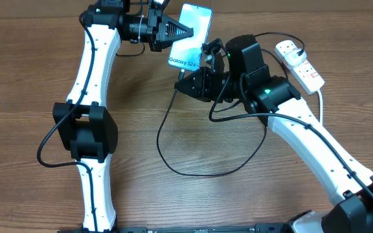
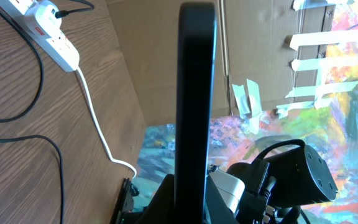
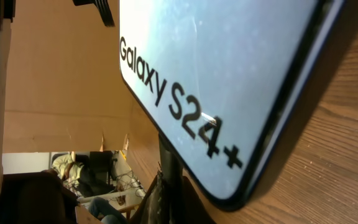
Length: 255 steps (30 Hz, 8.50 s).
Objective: Plug charger to phone and switch on socket
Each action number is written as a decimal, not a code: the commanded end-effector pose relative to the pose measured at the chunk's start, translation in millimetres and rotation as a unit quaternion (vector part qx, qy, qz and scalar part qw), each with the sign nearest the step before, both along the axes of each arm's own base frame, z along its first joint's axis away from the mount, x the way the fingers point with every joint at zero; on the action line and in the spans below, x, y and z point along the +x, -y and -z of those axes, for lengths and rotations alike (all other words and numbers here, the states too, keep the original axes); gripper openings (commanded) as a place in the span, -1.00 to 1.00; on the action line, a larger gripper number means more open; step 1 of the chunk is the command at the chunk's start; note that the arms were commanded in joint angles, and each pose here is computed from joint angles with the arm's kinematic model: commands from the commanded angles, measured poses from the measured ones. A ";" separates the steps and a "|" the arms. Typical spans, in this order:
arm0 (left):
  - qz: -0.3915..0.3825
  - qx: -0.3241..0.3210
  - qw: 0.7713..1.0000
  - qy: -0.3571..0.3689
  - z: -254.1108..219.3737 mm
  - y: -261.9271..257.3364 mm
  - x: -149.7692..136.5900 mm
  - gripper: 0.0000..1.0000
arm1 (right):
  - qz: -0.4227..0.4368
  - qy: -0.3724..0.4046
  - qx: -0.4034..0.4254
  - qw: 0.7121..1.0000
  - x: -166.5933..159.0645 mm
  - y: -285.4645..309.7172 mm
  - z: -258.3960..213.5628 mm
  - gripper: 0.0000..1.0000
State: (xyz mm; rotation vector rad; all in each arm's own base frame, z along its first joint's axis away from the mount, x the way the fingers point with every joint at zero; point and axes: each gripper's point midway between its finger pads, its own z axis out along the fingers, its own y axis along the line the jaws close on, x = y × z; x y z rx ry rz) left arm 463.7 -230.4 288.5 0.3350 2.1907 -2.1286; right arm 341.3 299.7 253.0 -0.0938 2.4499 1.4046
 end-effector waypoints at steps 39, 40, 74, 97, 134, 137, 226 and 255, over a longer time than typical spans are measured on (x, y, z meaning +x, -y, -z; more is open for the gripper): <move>0.016 -0.030 0.999 0.042 -40.6 0.3 -16.4 -0.92 | 0.006 0.010 0.002 1.000 5.2 -0.9 -7.4 -0.93; 0.016 -0.029 0.999 0.042 -40.5 0.3 -16.3 -0.92 | 0.006 0.010 0.002 1.000 5.2 -0.7 -7.3 -0.93; 0.022 -0.030 0.998 0.041 -40.5 4.9 -18.8 -0.92 | 0.001 0.017 0.010 1.000 6.1 -2.2 -11.3 -0.93; 0.022 -0.032 0.997 0.061 -40.6 4.9 -18.8 -0.92 | -0.001 0.004 0.019 1.000 7.9 6.9 -12.0 -0.93; 0.022 -0.029 0.999 0.040 -39.7 4.9 -20.2 -0.92 | -0.001 -0.005 0.019 1.000 6.8 10.2 -9.9 -0.93; 0.022 -0.030 0.999 0.040 -39.7 5.2 -20.3 -0.92 | -0.001 -0.006 0.019 1.000 6.8 10.2 -9.9 -0.93; 0.034 -0.034 0.997 0.065 -41.7 15.9 -23.2 -0.92 | -0.018 -0.007 0.054 0.998 20.4 24.5 -11.9 -0.93; 0.034 -0.033 0.997 0.062 -40.7 15.7 -24.5 -0.92 | -0.016 0.013 0.061 0.998 29.6 39.9 -15.9 -0.93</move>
